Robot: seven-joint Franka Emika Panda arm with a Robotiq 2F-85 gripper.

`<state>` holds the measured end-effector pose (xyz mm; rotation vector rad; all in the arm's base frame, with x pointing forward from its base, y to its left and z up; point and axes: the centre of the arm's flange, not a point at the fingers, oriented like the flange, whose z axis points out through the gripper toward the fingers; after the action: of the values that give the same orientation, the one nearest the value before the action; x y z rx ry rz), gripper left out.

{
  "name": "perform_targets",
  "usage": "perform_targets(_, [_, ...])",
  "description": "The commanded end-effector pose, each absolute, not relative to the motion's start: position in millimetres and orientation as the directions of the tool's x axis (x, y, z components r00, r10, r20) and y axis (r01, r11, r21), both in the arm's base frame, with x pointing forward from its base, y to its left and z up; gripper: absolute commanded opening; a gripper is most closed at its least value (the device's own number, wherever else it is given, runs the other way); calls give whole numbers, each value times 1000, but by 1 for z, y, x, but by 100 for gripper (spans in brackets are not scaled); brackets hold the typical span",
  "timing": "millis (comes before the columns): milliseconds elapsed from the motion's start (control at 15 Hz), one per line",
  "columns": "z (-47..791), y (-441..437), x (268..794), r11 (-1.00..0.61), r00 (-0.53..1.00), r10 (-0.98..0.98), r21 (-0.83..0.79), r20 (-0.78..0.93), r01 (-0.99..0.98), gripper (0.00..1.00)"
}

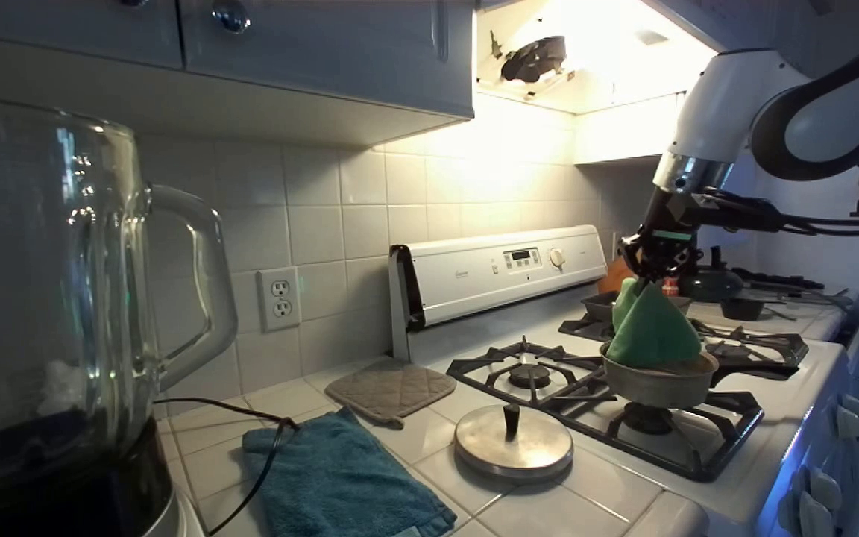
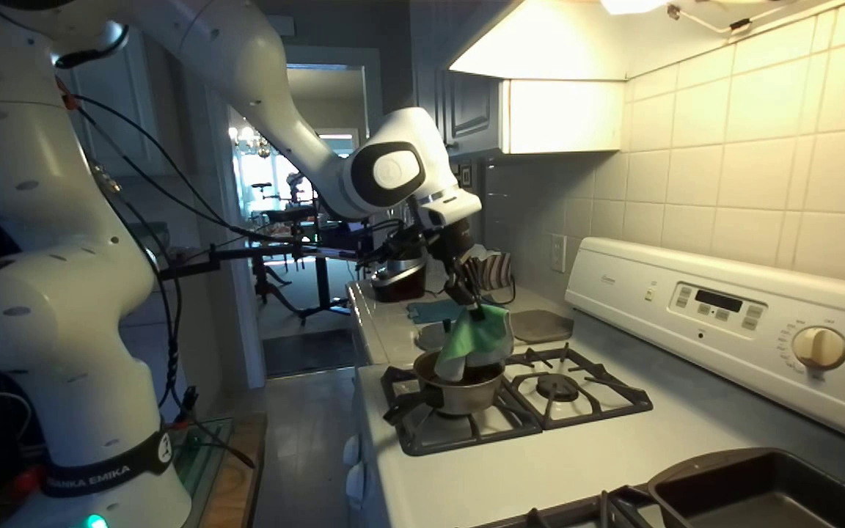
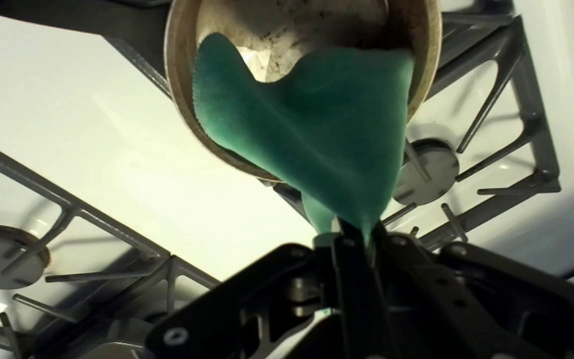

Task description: Pick up the cloth and wipe the pot

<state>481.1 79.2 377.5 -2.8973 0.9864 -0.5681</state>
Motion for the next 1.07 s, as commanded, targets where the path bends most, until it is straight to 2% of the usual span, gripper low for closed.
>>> perform_targets(0, [381, 98, 501, -852, 788, -523, -161, 324, -499, 1])
perform_targets(533, [381, 143, 496, -950, 935, -296, -163, 193, -267, 1])
perform_targets(1000, [382, 155, 475, -984, 985, -170, -52, 24, -169, 1])
